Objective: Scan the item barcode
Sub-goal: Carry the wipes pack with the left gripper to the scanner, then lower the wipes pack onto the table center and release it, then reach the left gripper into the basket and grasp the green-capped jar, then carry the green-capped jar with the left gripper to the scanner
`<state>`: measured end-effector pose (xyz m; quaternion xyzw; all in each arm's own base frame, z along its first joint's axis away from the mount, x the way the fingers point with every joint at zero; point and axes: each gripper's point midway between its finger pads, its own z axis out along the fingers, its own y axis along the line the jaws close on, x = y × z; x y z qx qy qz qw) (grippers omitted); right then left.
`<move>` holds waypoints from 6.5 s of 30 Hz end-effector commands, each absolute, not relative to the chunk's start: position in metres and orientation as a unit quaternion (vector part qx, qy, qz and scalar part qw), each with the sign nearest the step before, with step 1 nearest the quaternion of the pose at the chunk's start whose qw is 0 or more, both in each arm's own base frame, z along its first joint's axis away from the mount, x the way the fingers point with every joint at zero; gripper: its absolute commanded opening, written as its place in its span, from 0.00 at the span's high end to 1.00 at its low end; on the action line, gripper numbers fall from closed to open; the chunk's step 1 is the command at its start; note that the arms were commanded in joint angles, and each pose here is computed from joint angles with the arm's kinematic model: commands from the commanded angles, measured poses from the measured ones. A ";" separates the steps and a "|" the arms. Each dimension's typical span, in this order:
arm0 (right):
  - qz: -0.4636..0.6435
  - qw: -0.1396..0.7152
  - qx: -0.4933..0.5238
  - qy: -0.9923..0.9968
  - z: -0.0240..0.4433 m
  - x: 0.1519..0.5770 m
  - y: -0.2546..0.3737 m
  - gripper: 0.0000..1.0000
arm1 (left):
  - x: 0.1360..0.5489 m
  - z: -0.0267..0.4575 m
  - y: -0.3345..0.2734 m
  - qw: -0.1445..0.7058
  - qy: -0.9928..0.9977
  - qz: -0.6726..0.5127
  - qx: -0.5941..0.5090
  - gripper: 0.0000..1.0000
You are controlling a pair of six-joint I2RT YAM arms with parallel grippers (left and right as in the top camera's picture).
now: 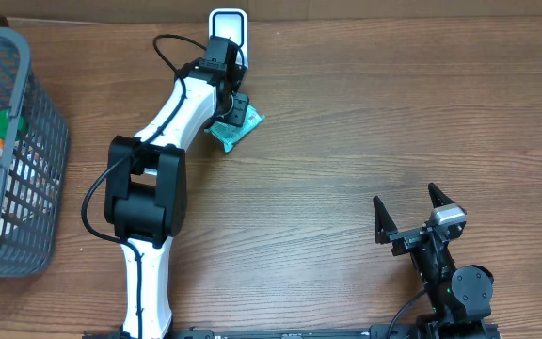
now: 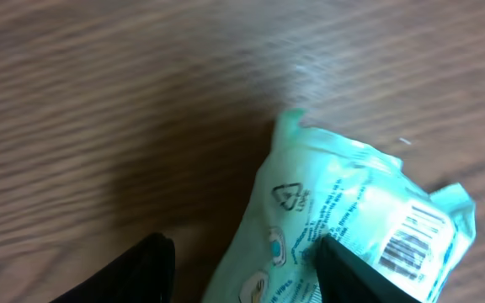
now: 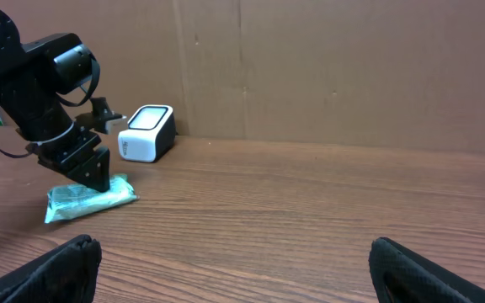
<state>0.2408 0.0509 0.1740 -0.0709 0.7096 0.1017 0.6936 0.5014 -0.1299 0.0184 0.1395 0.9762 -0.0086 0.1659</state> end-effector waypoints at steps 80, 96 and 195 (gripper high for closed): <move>0.103 0.695 -0.073 0.708 0.172 0.241 0.051 0.00 | 0.286 0.163 0.326 0.222 0.832 0.054 -0.505 0.06; 0.103 0.695 -0.072 0.708 0.172 0.241 0.051 0.00 | 0.402 0.198 0.320 0.302 0.898 0.080 -0.310 0.05; 0.103 0.695 -0.072 0.708 0.172 0.241 0.051 0.00 | 0.386 0.183 -0.146 0.013 0.973 -0.070 0.220 0.60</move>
